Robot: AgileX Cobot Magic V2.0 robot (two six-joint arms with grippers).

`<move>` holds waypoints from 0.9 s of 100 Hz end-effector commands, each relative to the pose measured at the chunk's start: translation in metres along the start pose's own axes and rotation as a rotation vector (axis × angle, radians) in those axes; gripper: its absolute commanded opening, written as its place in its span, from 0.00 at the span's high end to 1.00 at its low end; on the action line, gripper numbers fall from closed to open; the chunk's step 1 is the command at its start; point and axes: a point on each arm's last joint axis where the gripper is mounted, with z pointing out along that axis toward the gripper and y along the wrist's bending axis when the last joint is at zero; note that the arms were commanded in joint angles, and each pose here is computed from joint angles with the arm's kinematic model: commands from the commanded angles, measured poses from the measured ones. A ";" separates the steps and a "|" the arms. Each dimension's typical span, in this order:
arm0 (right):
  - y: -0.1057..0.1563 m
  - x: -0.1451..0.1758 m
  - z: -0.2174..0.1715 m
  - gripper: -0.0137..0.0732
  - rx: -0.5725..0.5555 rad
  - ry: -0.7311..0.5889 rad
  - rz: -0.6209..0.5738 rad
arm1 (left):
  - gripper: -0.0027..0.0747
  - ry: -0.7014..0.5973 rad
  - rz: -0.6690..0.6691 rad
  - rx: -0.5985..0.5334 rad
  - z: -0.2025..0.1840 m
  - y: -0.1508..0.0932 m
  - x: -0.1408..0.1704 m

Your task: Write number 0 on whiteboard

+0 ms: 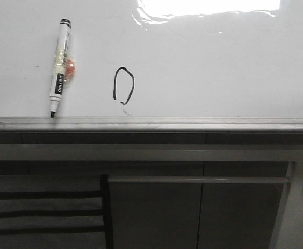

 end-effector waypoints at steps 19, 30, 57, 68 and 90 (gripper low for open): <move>0.008 0.018 0.001 0.92 0.040 -0.080 -0.004 | 0.99 -0.180 0.012 0.023 -0.027 -0.004 0.006; 0.013 0.027 0.003 0.92 0.028 -0.053 -0.004 | 0.99 -0.171 0.012 0.023 -0.029 -0.004 0.012; 0.016 0.035 0.005 0.92 0.013 -0.019 -0.004 | 0.99 -0.136 0.011 0.025 -0.028 -0.005 0.023; 0.016 0.035 0.005 0.92 0.013 -0.019 -0.004 | 0.99 -0.137 0.015 0.024 -0.028 -0.005 0.024; 0.016 0.035 0.005 0.92 0.013 -0.019 -0.004 | 0.99 -0.153 0.084 0.007 -0.033 -0.004 0.022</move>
